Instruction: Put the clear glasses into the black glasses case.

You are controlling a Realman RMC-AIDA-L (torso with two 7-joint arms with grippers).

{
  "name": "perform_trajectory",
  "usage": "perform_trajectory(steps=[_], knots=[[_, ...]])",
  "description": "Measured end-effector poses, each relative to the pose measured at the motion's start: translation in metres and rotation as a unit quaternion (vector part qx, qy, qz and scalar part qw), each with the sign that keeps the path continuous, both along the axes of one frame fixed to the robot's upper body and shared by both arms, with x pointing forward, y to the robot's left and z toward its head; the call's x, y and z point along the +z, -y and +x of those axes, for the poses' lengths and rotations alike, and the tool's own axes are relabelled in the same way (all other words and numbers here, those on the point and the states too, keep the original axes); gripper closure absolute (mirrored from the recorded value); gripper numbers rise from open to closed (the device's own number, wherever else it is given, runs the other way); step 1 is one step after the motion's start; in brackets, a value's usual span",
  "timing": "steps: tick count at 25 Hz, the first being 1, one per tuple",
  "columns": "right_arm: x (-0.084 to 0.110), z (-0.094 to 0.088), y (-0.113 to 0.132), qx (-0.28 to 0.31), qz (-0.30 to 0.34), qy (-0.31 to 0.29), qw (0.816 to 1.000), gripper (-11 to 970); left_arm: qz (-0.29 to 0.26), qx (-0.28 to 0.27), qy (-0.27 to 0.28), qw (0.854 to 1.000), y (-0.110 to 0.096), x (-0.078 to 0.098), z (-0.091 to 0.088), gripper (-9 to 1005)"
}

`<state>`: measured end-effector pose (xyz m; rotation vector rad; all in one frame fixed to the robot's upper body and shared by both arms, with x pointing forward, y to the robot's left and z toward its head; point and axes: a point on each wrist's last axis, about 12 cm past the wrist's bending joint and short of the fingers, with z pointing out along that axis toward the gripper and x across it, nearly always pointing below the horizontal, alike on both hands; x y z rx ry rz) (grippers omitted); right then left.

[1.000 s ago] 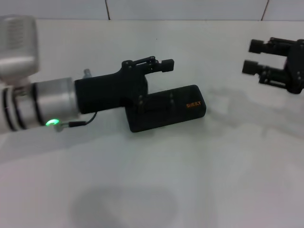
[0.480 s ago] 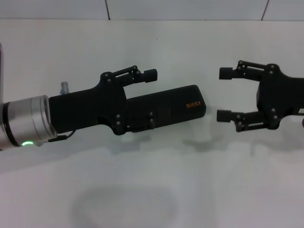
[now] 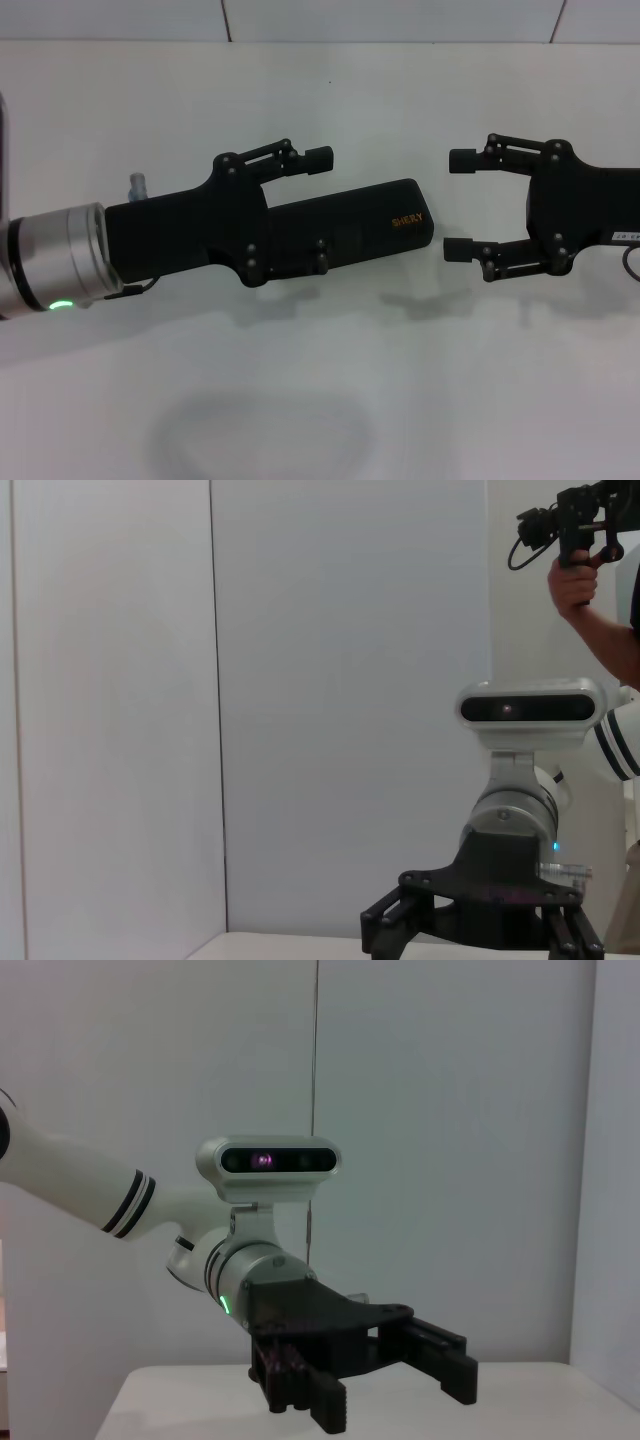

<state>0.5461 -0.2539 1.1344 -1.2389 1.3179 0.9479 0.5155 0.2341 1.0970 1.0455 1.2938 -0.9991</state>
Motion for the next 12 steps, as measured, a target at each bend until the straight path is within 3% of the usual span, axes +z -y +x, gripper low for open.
perform_trajectory(steps=[12], knots=[[-0.0045, 0.0001, -0.0015, -0.001, -0.013, 0.008, 1.000, 71, -0.004, 0.003, 0.001, 1.000, 0.0035, -0.0032, 0.0000, 203]])
